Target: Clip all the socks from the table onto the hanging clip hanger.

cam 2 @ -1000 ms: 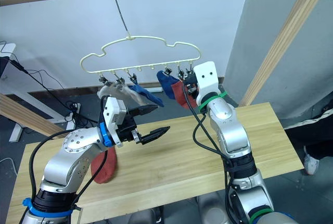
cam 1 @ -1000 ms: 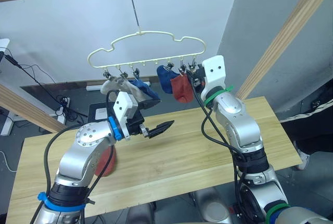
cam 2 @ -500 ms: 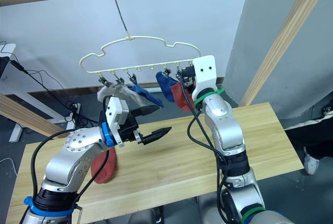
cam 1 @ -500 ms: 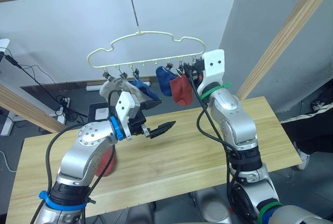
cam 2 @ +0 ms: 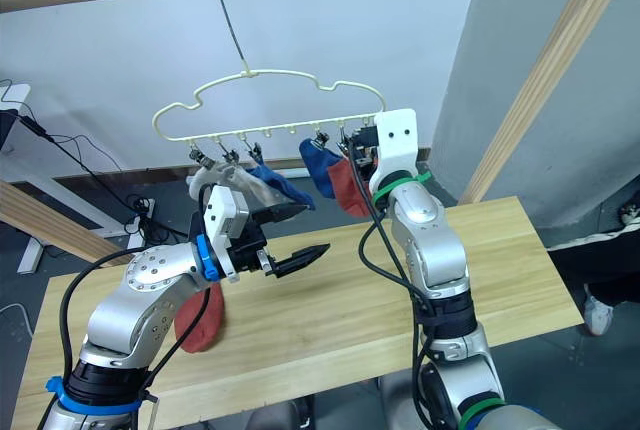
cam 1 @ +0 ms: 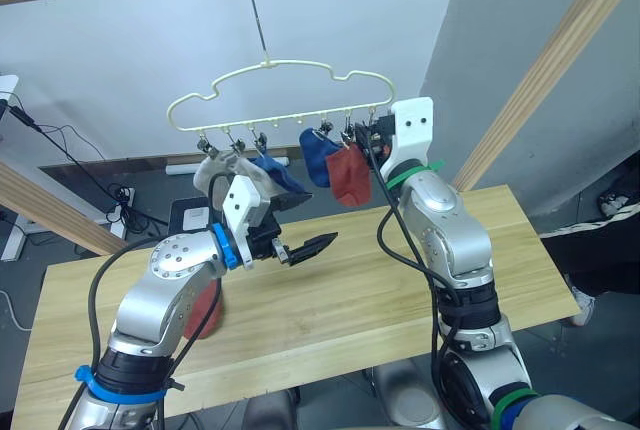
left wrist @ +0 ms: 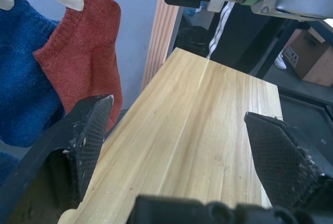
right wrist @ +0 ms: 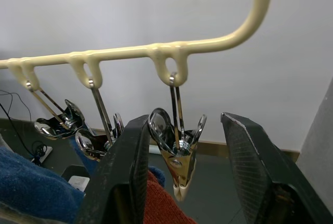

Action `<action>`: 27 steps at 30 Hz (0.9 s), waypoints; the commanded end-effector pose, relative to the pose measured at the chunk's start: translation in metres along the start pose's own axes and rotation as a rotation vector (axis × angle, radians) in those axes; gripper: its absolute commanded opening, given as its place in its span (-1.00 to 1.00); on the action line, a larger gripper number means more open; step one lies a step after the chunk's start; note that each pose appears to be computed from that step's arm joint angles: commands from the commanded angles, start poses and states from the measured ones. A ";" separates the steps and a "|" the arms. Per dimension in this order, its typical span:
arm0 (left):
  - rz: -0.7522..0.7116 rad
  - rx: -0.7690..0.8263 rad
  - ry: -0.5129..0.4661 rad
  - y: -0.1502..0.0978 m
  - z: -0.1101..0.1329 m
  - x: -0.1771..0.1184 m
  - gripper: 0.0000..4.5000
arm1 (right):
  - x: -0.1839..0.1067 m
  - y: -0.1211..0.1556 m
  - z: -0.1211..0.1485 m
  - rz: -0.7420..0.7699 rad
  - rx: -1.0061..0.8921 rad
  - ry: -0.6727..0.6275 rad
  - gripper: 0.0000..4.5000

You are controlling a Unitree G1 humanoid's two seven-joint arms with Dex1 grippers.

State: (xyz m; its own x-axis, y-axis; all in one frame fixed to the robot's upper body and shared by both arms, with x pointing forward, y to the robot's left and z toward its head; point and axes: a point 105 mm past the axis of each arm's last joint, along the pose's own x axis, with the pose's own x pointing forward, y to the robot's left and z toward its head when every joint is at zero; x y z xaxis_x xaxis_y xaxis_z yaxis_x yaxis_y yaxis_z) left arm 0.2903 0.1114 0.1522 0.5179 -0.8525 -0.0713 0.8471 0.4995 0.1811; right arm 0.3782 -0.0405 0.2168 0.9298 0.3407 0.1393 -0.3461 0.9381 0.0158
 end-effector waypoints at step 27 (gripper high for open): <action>-0.023 0.045 -0.024 -0.004 0.006 0.005 1.00 | -0.009 -0.001 0.020 -0.023 0.057 -0.058 -0.01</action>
State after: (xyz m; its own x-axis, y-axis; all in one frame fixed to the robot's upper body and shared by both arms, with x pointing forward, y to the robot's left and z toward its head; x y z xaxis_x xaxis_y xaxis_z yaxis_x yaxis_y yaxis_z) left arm 0.2904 0.1073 0.1502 0.5048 -0.8599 -0.0758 0.8535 0.4840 0.1931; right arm 0.3743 -0.0458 0.2195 0.9414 0.3115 0.1296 -0.3215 0.9447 0.0645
